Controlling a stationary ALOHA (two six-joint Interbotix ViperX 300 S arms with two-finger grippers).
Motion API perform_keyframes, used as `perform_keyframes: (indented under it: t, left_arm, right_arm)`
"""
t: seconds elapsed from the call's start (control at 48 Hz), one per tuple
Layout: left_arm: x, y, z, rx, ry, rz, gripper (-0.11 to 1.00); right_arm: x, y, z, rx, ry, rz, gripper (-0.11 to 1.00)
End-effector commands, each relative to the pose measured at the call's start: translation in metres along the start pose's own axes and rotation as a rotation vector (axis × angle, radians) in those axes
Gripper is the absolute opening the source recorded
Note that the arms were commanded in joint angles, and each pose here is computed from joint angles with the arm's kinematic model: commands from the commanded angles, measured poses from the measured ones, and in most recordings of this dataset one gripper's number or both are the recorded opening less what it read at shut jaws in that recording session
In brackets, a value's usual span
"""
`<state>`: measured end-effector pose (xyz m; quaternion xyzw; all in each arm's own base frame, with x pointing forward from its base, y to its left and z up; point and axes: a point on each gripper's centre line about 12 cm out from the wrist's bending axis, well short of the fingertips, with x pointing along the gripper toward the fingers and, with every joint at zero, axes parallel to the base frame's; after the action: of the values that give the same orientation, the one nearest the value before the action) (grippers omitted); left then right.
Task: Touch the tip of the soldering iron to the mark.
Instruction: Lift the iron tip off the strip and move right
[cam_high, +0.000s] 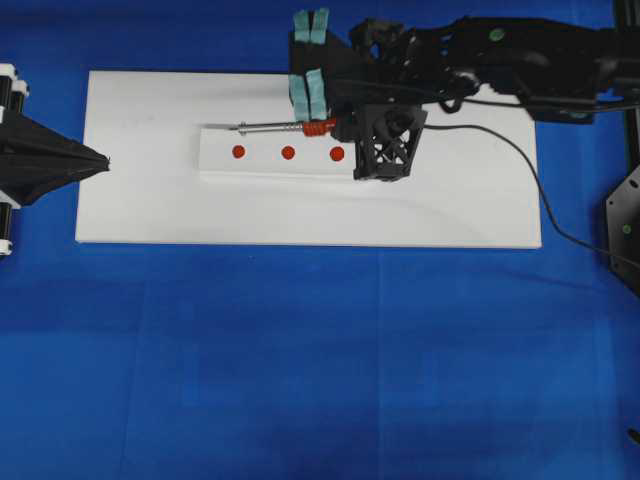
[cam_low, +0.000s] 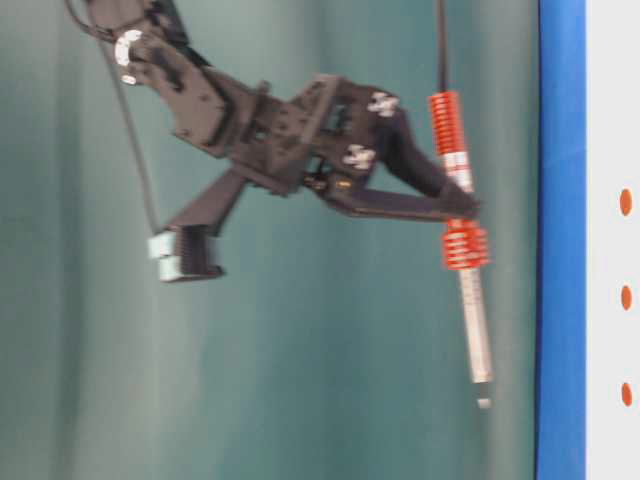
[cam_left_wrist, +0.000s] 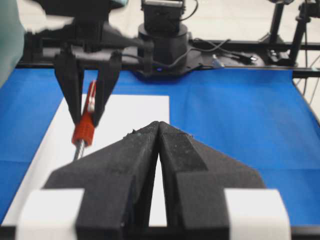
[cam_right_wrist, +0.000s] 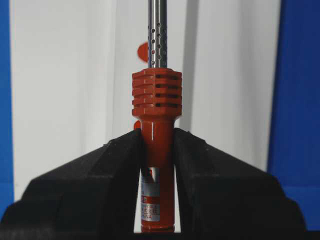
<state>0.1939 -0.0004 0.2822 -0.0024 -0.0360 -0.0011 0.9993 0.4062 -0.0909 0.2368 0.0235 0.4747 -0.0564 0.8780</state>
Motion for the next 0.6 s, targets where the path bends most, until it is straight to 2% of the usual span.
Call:
perform_keyframes:
  t: [0.0, 0.354, 0.583]
  left_arm:
    - [0.001, 0.0, 0.005, 0.0, -0.015, -0.001, 0.02]
    - [0.001, 0.0, 0.005, 0.0, -0.018, -0.001, 0.02]
    - [0.002, 0.0, 0.005, -0.002, -0.017, -0.001, 0.02]
  right_arm:
    - [-0.029, -0.001, 0.018, -0.006, -0.077, -0.013, 0.06]
    - [-0.032, -0.002, 0.017, -0.008, -0.075, -0.016, 0.06]
    - [-0.038, 0.0, -0.001, -0.007, -0.04, -0.013, 0.06]
